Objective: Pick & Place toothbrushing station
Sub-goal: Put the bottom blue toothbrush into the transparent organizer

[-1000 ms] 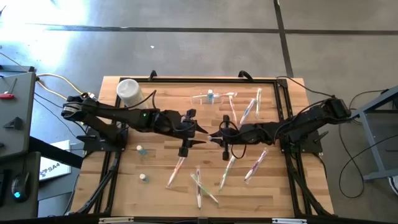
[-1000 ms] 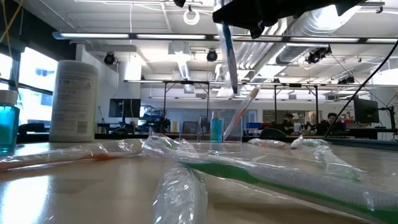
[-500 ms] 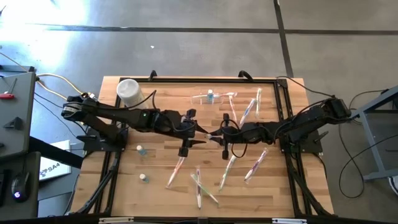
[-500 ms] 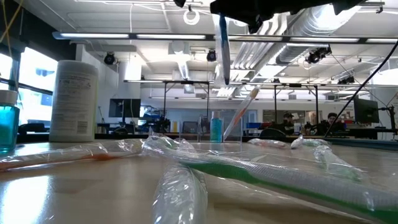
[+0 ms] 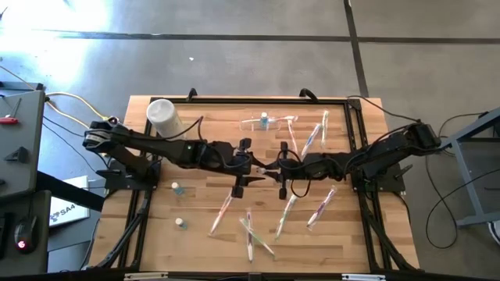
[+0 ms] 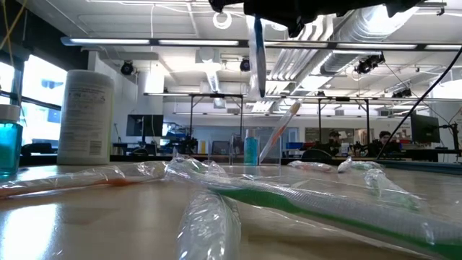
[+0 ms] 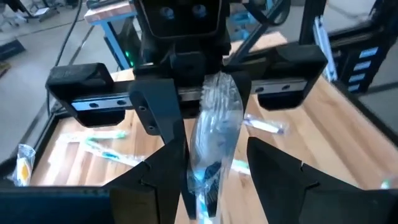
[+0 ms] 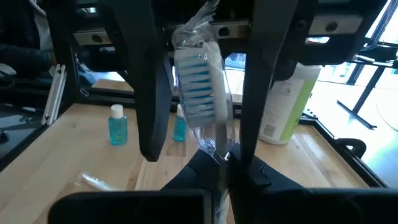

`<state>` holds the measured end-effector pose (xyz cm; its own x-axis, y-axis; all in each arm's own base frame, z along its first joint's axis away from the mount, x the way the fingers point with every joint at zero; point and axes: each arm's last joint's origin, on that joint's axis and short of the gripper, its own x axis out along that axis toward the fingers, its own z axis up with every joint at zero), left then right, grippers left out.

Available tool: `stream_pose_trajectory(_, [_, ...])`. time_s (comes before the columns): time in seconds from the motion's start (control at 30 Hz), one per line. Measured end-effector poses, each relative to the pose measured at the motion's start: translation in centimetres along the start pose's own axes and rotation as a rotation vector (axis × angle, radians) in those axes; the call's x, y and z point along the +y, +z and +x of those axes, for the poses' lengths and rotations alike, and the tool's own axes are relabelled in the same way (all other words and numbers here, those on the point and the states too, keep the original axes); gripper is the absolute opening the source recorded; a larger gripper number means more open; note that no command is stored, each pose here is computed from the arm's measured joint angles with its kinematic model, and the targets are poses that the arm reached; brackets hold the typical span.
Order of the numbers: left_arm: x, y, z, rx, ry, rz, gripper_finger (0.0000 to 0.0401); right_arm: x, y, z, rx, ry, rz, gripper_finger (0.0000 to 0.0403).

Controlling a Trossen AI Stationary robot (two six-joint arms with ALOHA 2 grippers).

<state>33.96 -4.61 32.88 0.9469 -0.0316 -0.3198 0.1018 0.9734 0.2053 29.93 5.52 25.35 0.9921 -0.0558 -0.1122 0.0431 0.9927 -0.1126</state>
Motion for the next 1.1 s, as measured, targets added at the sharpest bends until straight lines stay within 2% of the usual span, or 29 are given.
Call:
stream_pose_trajectory(0.47, [-0.01, -0.26, 0.86, -0.002, 0.058, 0.037, 0.0164, 0.00, -0.06, 0.02, 0.003, 0.000, -0.001, 0.0011])
stream_pose_trajectory(0.6, [0.01, -0.27, 0.86, 0.000, 0.063, 0.047, 0.0123, 0.00, -0.04, 0.02, 0.002, 0.003, 0.000, 0.0011])
stream_pose_trajectory(0.83, [-0.07, -0.30, 0.86, 0.002, 0.048, 0.052, 0.0023, 0.08, -0.04, 0.01, 0.002, 0.014, -0.008, 0.0013])
stream_pose_trajectory(1.0, [0.06, -0.35, 0.85, 0.011, 0.072, 0.072, 0.0016, 0.01, -0.05, 0.02, 0.003, 0.005, 0.001, 0.0017])
stream_pose_trajectory(1.1, [0.00, -0.33, 0.84, 0.010, 0.067, 0.074, 0.0013, 0.05, -0.04, 0.01, 0.003, 0.007, 0.007, 0.0034])
